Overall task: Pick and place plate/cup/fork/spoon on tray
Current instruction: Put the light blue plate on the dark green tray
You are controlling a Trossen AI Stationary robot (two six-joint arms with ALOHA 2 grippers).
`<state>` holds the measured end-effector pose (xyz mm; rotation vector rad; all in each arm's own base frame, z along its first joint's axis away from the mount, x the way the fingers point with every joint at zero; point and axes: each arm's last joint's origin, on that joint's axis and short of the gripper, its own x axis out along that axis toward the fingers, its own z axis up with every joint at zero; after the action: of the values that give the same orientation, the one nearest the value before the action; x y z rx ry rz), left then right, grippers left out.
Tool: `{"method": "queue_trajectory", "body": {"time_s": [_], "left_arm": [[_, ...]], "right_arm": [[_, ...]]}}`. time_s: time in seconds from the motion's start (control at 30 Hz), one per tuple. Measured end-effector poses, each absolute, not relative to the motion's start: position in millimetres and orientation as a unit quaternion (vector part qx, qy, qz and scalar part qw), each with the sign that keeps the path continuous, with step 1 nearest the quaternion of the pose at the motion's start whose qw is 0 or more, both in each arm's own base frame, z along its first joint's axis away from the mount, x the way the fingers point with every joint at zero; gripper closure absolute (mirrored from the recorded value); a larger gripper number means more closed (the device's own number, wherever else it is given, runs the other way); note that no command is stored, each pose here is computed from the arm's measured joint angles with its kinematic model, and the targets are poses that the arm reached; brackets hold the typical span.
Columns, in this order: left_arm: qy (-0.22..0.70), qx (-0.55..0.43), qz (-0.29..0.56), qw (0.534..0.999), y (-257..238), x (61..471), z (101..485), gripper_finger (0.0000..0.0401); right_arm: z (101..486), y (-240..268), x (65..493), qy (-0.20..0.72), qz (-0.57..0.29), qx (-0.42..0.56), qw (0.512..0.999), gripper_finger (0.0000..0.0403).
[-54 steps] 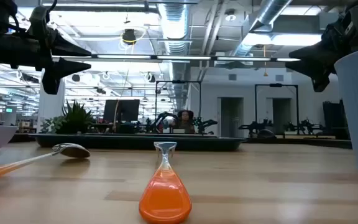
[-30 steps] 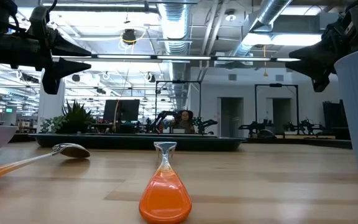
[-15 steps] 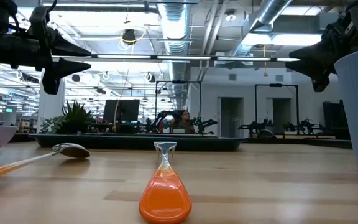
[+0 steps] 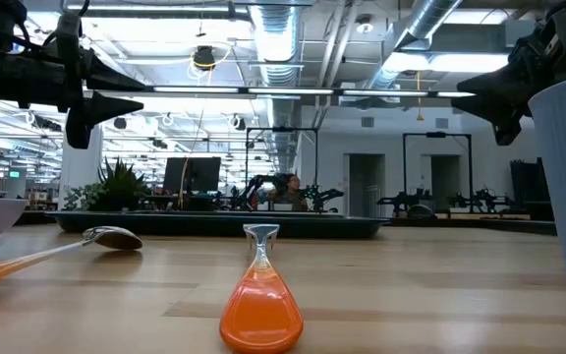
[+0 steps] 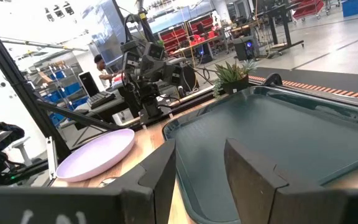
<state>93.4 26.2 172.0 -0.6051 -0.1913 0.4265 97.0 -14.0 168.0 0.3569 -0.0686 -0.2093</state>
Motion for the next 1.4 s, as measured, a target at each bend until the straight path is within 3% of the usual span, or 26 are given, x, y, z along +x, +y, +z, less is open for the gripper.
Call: {"method": "queue_trajectory", "body": {"time_s": [0.1, 0.3, 0.53, 0.77, 0.93, 1.2, 1.4], "left_arm": [[-0.097, -0.295, 0.212, 0.927, 26.4, 93.2, 172.5, 0.0262], [-0.098, -0.302, 0.212, 0.924, 26.5, 93.2, 172.3, 0.0262], [-0.107, -0.322, 0.219, 0.915, 27.0, 92.9, 172.6, 0.0262], [-0.176, -0.421, 0.218, 0.863, 28.5, 91.4, 179.2, 0.0262], [-0.191, -0.461, 0.119, 0.858, 24.0, 91.7, 190.0, 0.0262], [-0.116, -0.531, 0.014, 0.839, 18.5, 100.6, 225.9, 0.0269], [0.099, -0.522, -0.033, 0.847, 13.8, 121.3, 255.5, 0.0283]], "right_arm": [[167.8, -14.1, 97.0, -0.033, -0.107, 0.169, 0.979, 0.0242], [168.2, -18.1, 96.1, -0.024, -0.148, 0.054, 0.987, 0.0242], [168.2, -18.3, 96.1, -0.021, -0.149, 0.037, 0.988, 0.0242], [171.4, -17.9, 96.0, -0.06, -0.142, 0.189, 0.97, 0.0242], [174.2, -18.3, 95.7, -0.09, -0.132, 0.293, 0.943, 0.0242], [175.2, -18.7, 95.4, -0.102, -0.134, 0.324, 0.931, 0.0242], [173.6, -20.2, 95.3, -0.097, -0.145, 0.326, 0.929, 0.0242]]}}
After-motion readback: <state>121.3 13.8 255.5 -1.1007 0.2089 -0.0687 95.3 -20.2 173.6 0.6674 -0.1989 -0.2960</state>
